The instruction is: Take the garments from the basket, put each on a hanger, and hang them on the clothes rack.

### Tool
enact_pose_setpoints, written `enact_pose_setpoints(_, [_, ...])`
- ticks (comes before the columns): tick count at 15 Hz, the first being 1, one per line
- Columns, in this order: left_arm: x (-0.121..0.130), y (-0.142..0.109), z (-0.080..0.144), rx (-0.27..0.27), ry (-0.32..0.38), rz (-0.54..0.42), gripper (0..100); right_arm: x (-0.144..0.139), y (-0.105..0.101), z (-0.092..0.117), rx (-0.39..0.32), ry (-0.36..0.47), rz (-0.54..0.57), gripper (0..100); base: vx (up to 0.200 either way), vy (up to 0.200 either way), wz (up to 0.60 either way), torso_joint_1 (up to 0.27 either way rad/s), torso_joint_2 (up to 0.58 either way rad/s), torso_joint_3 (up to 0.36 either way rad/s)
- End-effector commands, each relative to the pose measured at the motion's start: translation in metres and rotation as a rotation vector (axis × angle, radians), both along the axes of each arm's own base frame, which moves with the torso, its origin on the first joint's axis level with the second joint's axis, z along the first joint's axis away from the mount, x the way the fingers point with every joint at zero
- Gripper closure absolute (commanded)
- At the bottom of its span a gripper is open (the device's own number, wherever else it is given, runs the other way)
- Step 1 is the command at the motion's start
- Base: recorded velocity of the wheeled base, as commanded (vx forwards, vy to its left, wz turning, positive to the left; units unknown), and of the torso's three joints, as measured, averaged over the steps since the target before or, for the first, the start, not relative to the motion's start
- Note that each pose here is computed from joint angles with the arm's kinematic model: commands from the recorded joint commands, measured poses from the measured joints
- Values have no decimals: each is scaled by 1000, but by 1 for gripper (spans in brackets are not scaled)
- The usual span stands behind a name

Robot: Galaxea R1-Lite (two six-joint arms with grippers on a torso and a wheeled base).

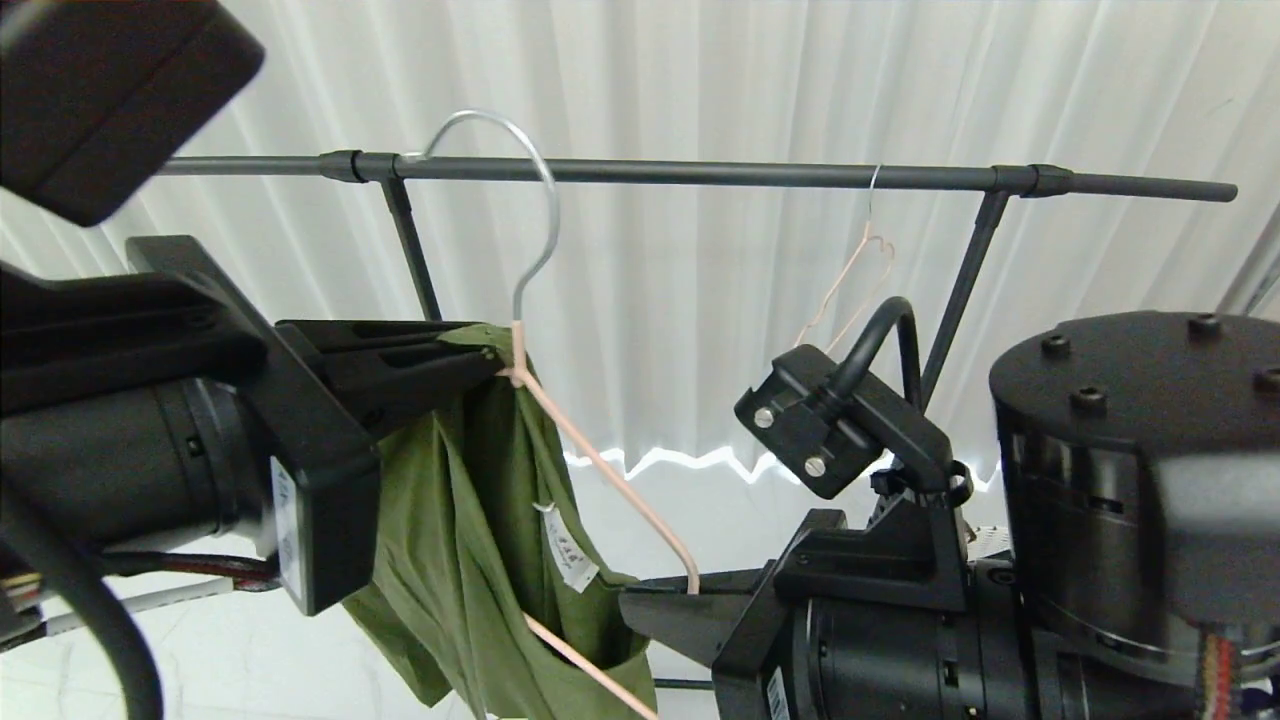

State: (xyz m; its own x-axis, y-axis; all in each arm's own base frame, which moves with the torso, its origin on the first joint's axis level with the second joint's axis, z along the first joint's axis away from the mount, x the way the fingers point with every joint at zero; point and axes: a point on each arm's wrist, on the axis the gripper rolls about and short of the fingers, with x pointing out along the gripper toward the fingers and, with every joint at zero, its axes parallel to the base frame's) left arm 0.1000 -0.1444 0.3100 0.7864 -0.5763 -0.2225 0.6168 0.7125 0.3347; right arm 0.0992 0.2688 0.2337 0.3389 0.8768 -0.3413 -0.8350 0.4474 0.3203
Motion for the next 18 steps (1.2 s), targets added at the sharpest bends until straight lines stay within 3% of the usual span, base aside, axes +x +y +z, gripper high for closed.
enact_pose_setpoints(1, [-2,6,1,-7,-7,8,100,4,-6,3,7,-12,-45,100,0,0,0,0,0,0])
enact_pose_setpoints(5, [0,9,1,-7,-9,30,100,11,-19,8,11,-52,-112,100,0,0,0,0,0,0])
enact_pose_setpoints(8, [1,8,-8,26,4,28,100,18,-24,11,45,-100,-154,100,0,0,0,0,0,0])
enact_pose_setpoints(11, [2,7,-13,47,10,31,100,20,-26,10,93,-142,-161,100,0,0,0,0,0,0])
enact_pose_setpoints(14, [7,9,-19,73,14,102,100,21,-30,10,104,-201,-162,100,0,0,0,0,0,0])
enact_pose_setpoints(18, [9,10,-22,84,19,122,100,23,-31,13,106,-256,-157,100,0,0,0,0,0,0])
